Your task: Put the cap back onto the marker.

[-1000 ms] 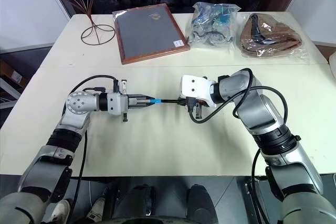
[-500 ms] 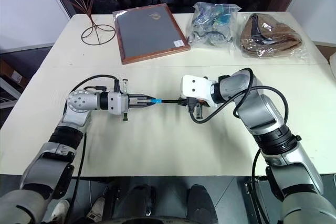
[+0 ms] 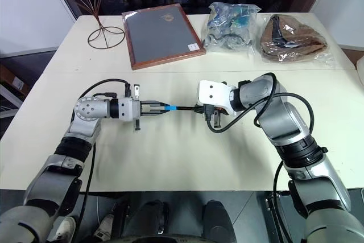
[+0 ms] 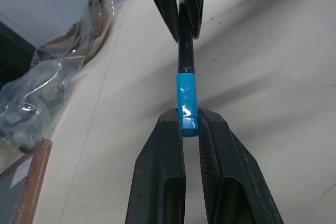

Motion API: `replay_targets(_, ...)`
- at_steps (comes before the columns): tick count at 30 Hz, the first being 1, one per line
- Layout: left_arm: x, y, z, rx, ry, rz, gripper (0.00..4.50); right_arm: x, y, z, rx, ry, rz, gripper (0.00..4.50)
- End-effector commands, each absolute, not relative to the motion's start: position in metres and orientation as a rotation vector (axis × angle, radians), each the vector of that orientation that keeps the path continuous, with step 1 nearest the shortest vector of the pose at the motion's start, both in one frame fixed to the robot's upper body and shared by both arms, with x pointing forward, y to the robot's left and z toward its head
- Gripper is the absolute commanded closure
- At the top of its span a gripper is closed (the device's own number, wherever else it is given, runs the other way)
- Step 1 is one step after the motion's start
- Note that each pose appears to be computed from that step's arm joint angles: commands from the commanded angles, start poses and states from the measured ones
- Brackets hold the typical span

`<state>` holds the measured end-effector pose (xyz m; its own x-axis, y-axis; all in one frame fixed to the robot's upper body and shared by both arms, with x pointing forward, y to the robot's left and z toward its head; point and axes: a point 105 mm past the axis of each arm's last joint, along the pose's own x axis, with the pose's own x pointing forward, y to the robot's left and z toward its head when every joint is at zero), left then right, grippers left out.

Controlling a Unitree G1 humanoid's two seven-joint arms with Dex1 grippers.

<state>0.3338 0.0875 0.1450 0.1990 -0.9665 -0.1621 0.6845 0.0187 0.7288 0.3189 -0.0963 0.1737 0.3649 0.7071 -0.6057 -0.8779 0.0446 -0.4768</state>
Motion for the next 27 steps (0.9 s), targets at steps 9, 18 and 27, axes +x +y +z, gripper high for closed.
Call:
replay_targets(9, 0.315, 0.044, 0.171, 0.81, -0.659, -1.436, 4.5, 0.279, -0.034, 0.19, -1.001, -0.031, 1.47, 4.44)
replay_targets(18, 0.314, 0.042, 0.17, 0.828, -0.659, -1.464, 4.5, 0.277, -0.024, 0.19, -1.028, -0.062, 1.493, 4.44)
replay_targets(27, 0.314, 0.048, 0.168, 0.829, -0.64, -1.451, 4.5, 0.283, -0.033, 0.19, -1.037, -0.045, 1.457, 4.44)
